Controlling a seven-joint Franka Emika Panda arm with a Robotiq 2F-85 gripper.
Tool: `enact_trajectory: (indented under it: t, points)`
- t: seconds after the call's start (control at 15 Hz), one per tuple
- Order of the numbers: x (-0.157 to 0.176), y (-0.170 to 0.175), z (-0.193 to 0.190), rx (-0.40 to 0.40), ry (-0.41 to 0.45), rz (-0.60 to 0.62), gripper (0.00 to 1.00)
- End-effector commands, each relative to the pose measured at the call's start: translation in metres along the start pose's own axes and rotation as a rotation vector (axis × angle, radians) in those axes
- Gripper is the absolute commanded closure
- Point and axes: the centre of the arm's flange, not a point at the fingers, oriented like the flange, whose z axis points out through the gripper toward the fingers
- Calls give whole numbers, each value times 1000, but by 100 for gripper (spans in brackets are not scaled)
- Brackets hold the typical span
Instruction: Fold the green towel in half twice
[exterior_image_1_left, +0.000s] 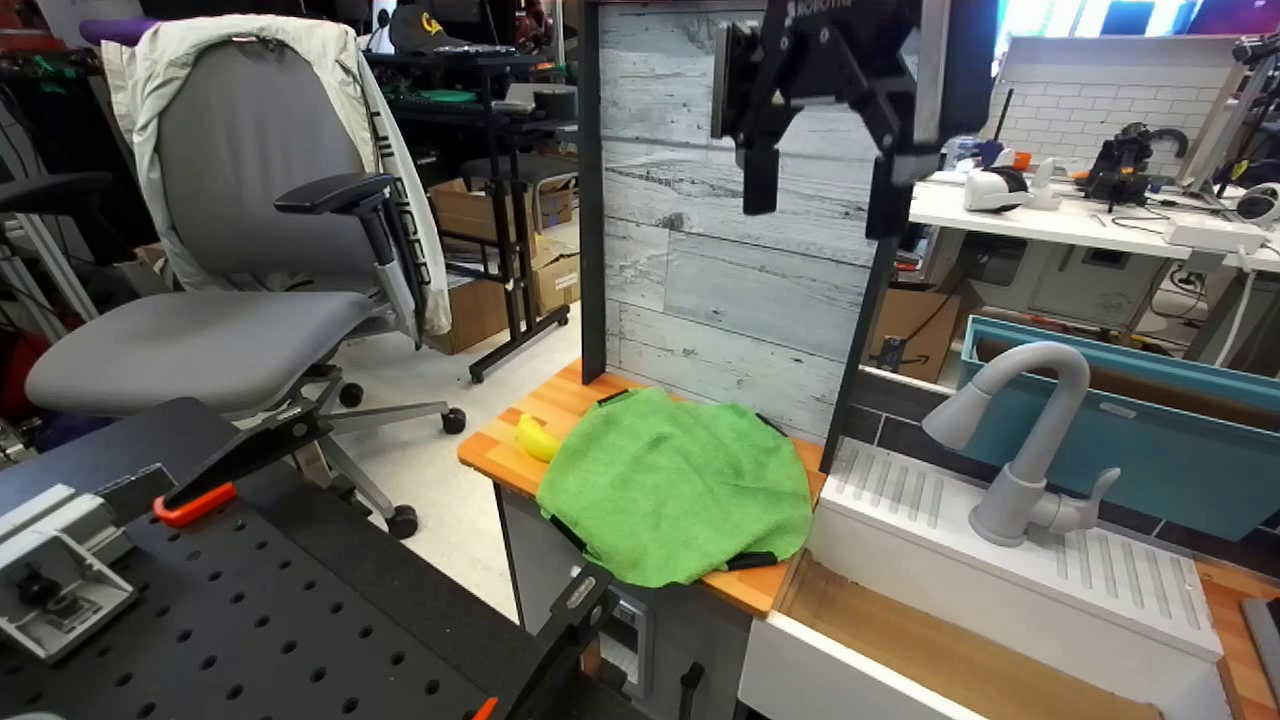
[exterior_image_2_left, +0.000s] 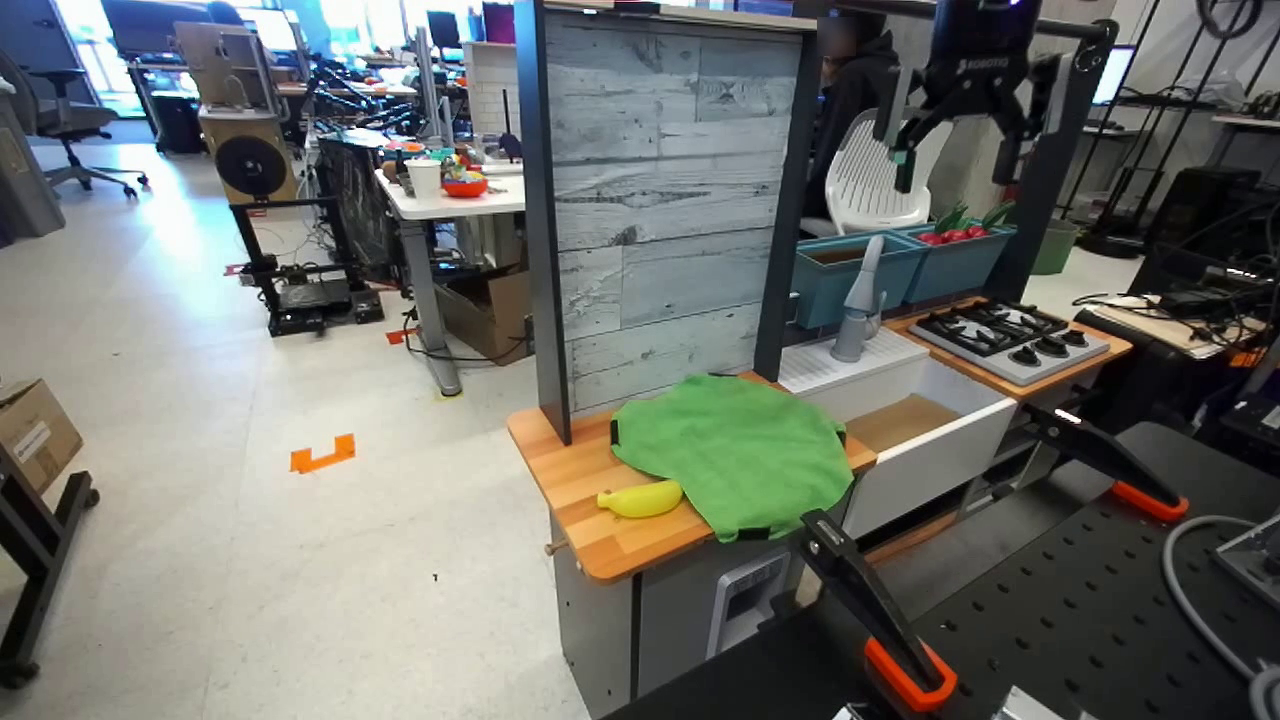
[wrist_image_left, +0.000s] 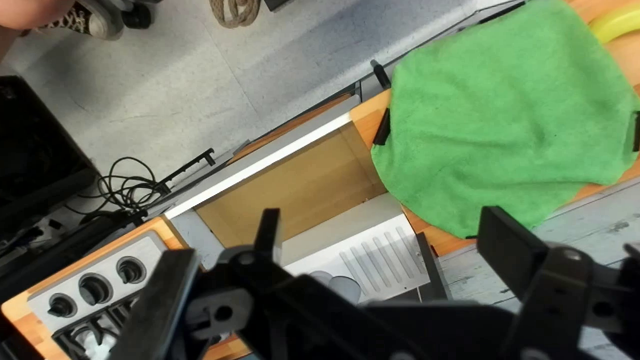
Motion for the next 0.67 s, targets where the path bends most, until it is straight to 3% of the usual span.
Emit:
enact_trajectory:
  t: [0.0,0.33,0.47,0.53,0.6]
  points:
    - [40,-27,48,-1,2,19,0]
    - [63,-44,120,-5,-44,12,0]
    - [68,-44,132,-24,-86,-16,0]
    - [45,-40,124,-23,-64,-2,0]
    - [48,-41,132,-27,-69,-9,0]
